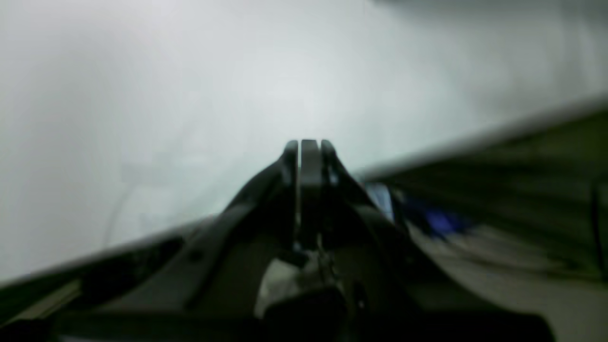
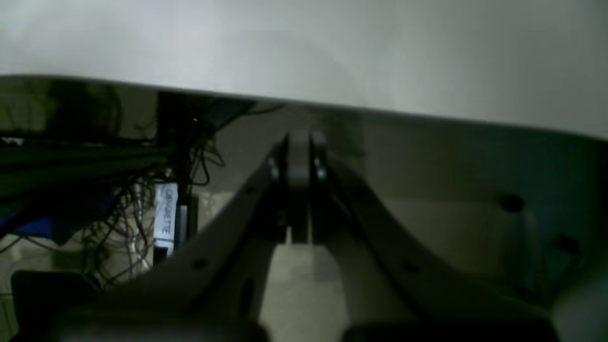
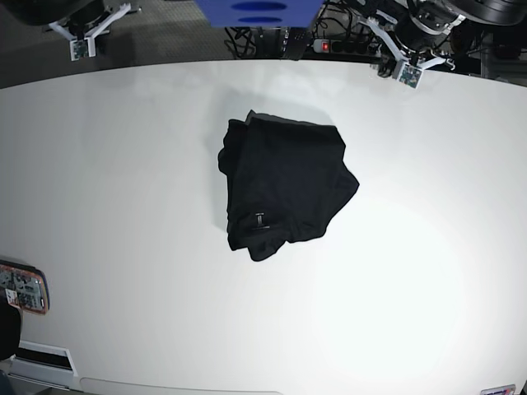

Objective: Fold the T-shirt properly

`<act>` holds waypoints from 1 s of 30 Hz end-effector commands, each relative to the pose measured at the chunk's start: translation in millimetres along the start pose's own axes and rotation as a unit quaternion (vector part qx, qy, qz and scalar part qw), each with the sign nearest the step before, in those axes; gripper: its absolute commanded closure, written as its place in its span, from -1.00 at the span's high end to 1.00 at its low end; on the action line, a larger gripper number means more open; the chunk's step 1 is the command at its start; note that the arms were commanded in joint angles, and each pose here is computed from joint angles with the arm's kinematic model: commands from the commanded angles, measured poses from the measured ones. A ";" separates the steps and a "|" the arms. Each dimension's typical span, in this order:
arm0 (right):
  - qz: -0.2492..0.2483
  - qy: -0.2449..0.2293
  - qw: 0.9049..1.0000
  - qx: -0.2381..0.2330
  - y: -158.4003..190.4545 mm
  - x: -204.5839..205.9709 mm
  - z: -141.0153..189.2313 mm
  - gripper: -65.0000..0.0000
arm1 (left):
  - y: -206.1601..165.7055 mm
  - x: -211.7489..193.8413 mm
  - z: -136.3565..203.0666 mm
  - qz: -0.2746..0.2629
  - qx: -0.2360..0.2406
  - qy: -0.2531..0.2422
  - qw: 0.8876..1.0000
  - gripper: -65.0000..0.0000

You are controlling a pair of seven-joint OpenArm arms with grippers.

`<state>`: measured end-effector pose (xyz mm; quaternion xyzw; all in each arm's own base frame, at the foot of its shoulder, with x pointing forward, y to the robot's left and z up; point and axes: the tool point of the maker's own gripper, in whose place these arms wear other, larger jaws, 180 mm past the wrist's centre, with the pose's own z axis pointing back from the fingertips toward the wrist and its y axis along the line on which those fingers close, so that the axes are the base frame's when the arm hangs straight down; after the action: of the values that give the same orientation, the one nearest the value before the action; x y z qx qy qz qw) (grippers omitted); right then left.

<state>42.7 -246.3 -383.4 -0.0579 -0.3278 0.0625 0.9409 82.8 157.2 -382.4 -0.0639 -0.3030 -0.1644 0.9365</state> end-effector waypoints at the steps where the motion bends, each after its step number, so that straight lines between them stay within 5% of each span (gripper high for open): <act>1: 0.006 -0.011 1.000 0.000 -0.2 6.1 2.8 -1.00 | -0.4 2.3 5.9 -0.002 -0.001 -0.009 1.000 -1.00; 5: -0.004 0.014 0.998 0.066 47.1 -11.2 2.4 -1.00 | -24.1 -20.7 11.0 -0.001 -0.035 0.025 0.999 -1.00; 8: 0.033 0.045 0.991 0.120 78.5 -34.6 9.3 -1.00 | -63.1 -52.1 11.7 -0.005 -0.102 0.069 0.992 -1.00; 13: 0.121 0.112 0.975 0.150 100.7 -100.2 6.7 -1.00 | -123.2 -140.2 1.4 -0.024 -0.203 0.181 0.962 -1.00; 17: 0.138 0.129 0.978 0.083 69.1 -120.0 -37.4 -1.00 | -133.0 -183.7 -24.5 -0.033 -0.226 0.236 0.945 -1.00; 20: 0.149 0.160 0.975 0.038 45.9 -144.8 -60.6 -1.00 | -128.5 -195.0 -48.7 -0.016 -0.228 0.230 0.946 -1.00; 30: 0.156 0.194 0.969 0.009 21.6 -203.7 -121.9 -1.00 | -131.6 -284.8 -90.6 -0.008 -0.244 0.294 0.924 -1.00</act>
<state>-42.6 -258.9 -608.9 -0.1045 -0.1221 0.1947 0.9676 -121.4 87.3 -622.8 -0.2348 0.0215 -0.2497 0.9392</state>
